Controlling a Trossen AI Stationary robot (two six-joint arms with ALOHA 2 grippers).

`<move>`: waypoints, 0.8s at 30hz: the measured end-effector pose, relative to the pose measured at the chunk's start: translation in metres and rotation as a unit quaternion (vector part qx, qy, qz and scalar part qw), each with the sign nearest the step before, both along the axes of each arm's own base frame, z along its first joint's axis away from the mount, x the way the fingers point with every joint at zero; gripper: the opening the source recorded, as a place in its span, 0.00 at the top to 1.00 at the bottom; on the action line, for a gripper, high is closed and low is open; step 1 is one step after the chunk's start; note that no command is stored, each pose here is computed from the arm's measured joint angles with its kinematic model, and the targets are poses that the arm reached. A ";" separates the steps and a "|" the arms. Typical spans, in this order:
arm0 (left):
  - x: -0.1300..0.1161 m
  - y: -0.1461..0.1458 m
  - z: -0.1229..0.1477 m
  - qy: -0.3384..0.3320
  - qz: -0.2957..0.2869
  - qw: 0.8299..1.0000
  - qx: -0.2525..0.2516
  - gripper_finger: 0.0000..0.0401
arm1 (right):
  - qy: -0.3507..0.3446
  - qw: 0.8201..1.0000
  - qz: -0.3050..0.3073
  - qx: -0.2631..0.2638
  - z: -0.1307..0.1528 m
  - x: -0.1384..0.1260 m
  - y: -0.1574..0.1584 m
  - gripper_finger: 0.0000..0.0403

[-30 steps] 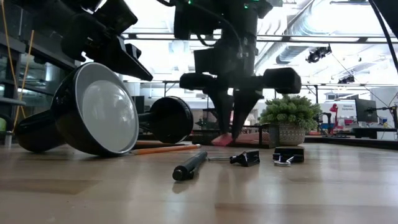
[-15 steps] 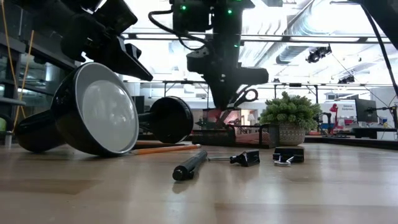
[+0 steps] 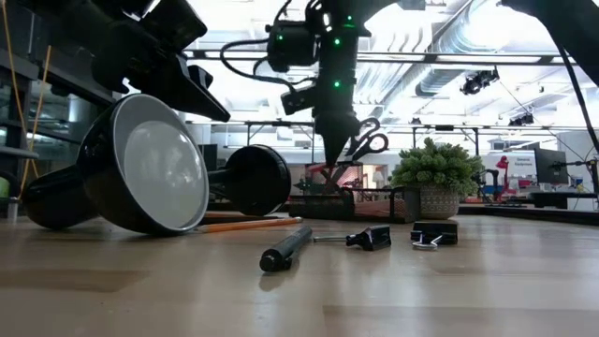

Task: Pick and place office supplies into organizer
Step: Put the eraser into the desk organizer, then put the top black pen into the desk organizer

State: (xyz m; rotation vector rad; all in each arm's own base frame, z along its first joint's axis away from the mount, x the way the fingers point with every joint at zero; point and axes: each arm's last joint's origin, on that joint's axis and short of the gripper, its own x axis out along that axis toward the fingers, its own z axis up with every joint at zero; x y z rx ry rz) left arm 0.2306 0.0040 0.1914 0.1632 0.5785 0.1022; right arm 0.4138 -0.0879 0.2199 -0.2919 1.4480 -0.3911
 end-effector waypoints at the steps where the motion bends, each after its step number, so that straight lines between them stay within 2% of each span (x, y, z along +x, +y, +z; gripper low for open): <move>1: 0.000 0.000 0.000 0.000 0.000 1.000 0.000 0.77 | -0.011 1.000 -0.015 0.006 0.000 0.000 -0.003 0.85; 7: 0.000 0.000 0.000 0.000 0.000 1.000 0.000 0.77 | -0.048 0.997 -0.043 0.034 0.000 0.003 -0.005 0.83; 16: 0.000 0.000 0.000 -0.001 0.000 1.000 0.000 0.77 | -0.041 0.995 -0.090 0.002 -0.010 0.004 -0.010 0.74; 24: 0.000 0.000 0.000 -0.001 0.000 1.000 -0.001 0.77 | -0.029 0.994 -0.104 -0.004 -0.019 0.005 -0.009 0.72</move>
